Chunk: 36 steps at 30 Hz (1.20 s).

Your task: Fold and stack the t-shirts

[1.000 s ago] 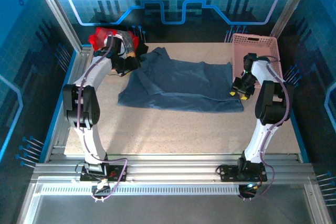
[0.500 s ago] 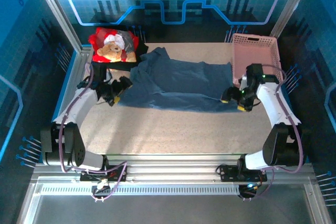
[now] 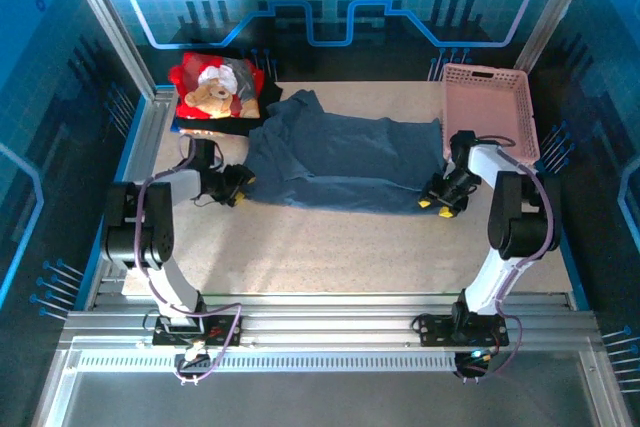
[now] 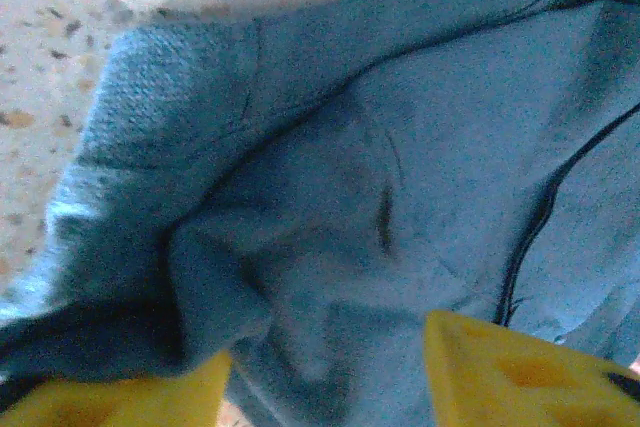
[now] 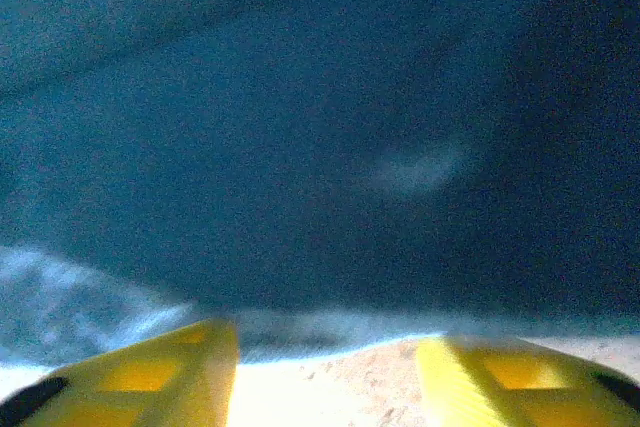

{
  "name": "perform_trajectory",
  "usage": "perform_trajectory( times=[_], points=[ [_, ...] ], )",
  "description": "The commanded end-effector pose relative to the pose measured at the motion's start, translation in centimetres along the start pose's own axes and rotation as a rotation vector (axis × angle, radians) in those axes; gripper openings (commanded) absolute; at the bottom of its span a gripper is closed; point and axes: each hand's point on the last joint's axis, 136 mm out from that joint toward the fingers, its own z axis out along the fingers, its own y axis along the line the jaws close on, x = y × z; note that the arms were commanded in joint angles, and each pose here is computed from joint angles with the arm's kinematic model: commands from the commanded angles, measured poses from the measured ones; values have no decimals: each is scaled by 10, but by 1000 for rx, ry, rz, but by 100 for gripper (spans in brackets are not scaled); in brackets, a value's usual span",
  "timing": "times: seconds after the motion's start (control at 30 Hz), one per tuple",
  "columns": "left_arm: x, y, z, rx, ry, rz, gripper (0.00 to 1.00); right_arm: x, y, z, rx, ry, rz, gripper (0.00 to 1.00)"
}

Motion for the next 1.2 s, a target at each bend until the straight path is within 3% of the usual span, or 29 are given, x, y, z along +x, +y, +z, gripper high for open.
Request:
perform_trajectory(
  times=[0.0, 0.07, 0.13, 0.27, 0.5, 0.7, 0.73, 0.83, 0.87, 0.97, 1.07, 1.17],
  points=[
    [3, 24, 11, -75, 22, -26, 35, -7, -16, 11, 89, -2, 44, 41],
    [6, 38, 6, -132, 26, -42, 15, -5, -21, 17, 111, 14, 65, 30],
    [9, 49, -6, -177, 18, -51, 7, 1, -23, 19, 119, 23, 77, 19],
    [22, 69, -38, -240, -5, -56, 3, 22, -34, 15, 142, 42, 92, 8],
    [68, 107, -70, -296, 16, -115, 3, 85, -39, 15, 101, 117, 150, 9],
    [84, 113, -90, -276, -26, -170, 21, 116, -48, 10, 106, 151, 187, 17],
    [83, 108, -96, -266, -42, -164, 29, 118, -50, 5, 119, 149, 187, 20],
    [75, 92, -118, -244, -107, -141, 57, 119, -53, -13, 133, 124, 183, 45],
    [71, 84, -125, -228, -132, -131, 62, 117, -52, -22, 130, 100, 180, 51],
    [61, 52, -145, -139, -189, -91, 69, 100, -42, -57, 103, -27, 168, 59],
    [56, 15, -158, -57, -225, -8, 71, 75, -22, -82, 20, -141, 114, 61],
    [58, -23, -157, 14, -210, 95, 72, 59, -6, -81, -30, -140, 69, 60]
  ],
)
